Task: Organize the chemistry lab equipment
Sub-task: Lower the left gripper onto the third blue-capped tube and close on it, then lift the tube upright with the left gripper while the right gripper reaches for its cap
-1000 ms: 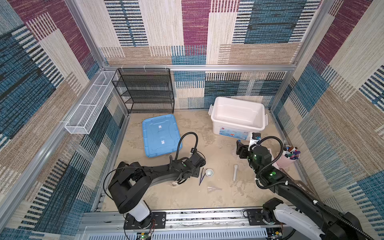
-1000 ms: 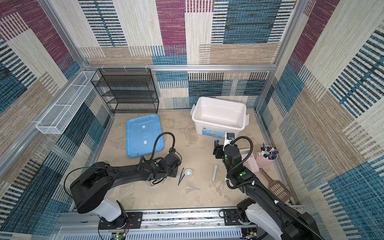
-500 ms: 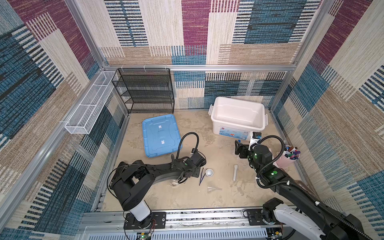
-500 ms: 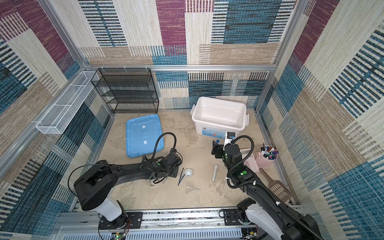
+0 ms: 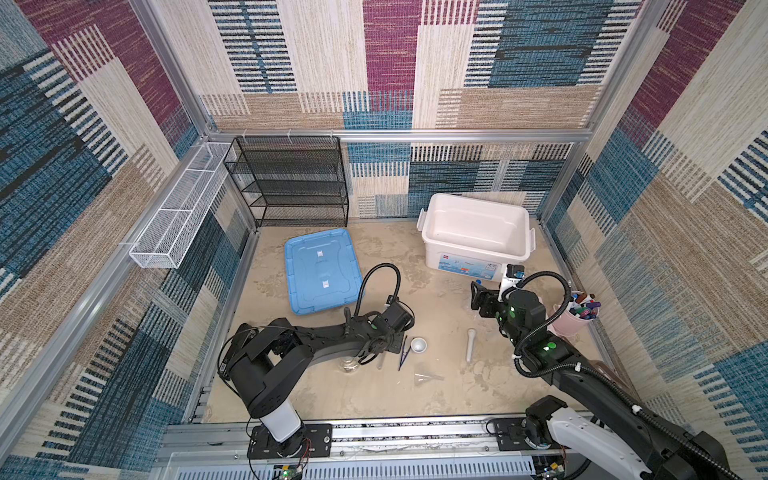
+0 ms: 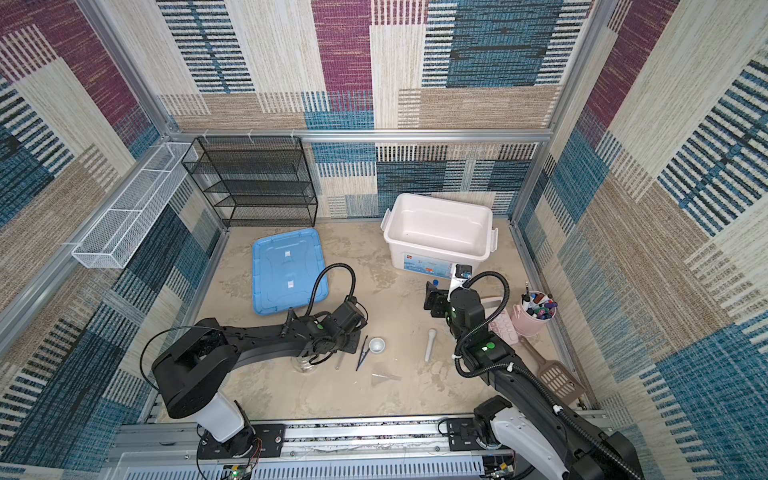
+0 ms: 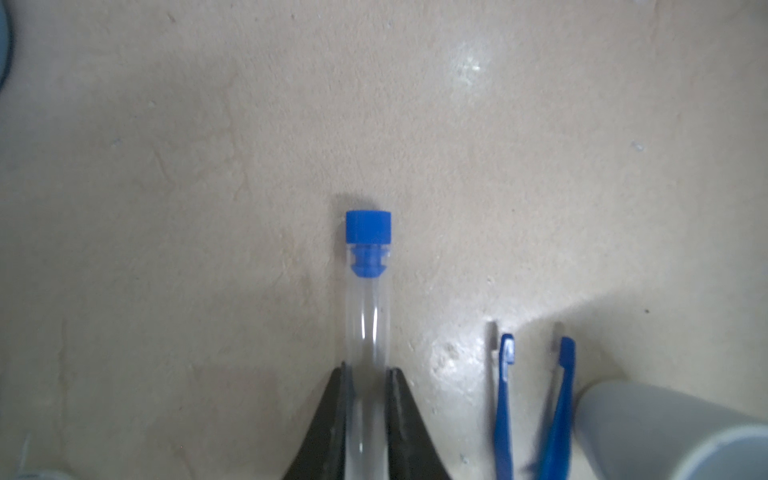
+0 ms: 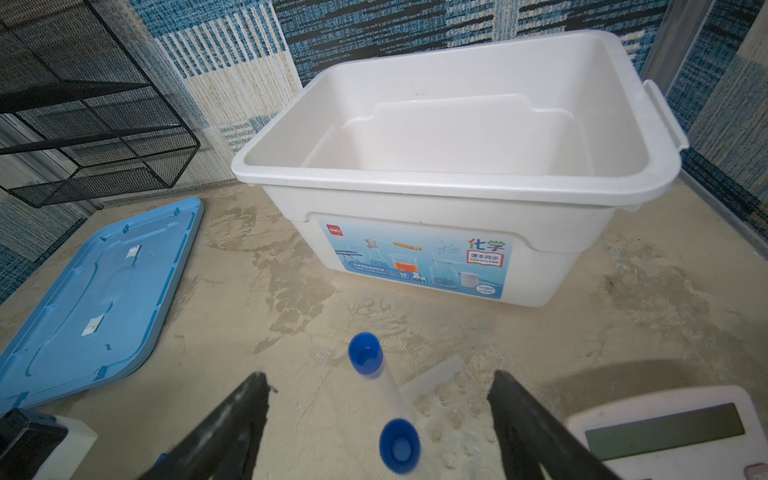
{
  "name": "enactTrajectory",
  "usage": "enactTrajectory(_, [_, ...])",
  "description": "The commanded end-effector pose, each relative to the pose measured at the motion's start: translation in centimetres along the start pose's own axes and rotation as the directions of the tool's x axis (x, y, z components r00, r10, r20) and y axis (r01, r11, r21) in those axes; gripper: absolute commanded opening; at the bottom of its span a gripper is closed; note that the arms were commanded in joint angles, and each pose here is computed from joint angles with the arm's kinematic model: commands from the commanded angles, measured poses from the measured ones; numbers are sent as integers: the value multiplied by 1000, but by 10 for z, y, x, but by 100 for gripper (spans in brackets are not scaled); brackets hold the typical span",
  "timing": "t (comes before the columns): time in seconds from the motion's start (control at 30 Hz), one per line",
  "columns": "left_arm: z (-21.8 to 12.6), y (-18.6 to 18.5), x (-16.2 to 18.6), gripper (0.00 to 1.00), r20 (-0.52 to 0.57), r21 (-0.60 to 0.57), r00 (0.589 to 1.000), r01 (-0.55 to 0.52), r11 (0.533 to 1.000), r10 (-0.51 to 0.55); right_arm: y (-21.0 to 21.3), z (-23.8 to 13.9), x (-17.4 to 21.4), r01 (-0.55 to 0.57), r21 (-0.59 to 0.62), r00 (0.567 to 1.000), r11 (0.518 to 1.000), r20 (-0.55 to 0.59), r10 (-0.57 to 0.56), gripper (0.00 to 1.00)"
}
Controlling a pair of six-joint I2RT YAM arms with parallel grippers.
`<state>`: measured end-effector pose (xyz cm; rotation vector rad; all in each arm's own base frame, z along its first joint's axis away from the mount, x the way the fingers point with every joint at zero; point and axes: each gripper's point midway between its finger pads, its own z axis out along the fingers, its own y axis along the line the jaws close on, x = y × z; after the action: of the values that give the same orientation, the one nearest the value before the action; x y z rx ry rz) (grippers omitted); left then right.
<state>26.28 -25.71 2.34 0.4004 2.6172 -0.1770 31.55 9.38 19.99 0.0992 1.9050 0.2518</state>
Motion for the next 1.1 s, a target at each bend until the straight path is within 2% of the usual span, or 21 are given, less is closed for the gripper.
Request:
enactTrajectory(0.0, [1, -4, 7, 15, -33, 27, 999, -25, 999, 26, 2, -1, -5, -17, -10, 1000, 1000, 14, 17, 83])
enactTrajectory(0.33, [-12, -12, -9, 11, 26, 66, 998, -54, 996, 52, 15, -4, -6, -16, -81, 1000, 997, 0, 16, 76])
enactTrajectory(0.57, [-41, -17, -32, 11, 148, 108, 986, -94, 990, 78, 35, -5, -15, -15, -173, 1000, 985, -2, 15, 70])
enactTrajectory(0.8, [-72, -28, -53, 11, 316, 168, 941, -181, 969, 121, 59, -8, -16, -30, -286, 999, 958, -20, 25, 68])
enactTrajectory(1.07, [-96, -46, -70, 11, 441, 208, 885, -265, 942, 152, 88, -9, -5, -63, -414, 996, 908, -81, 32, 65])
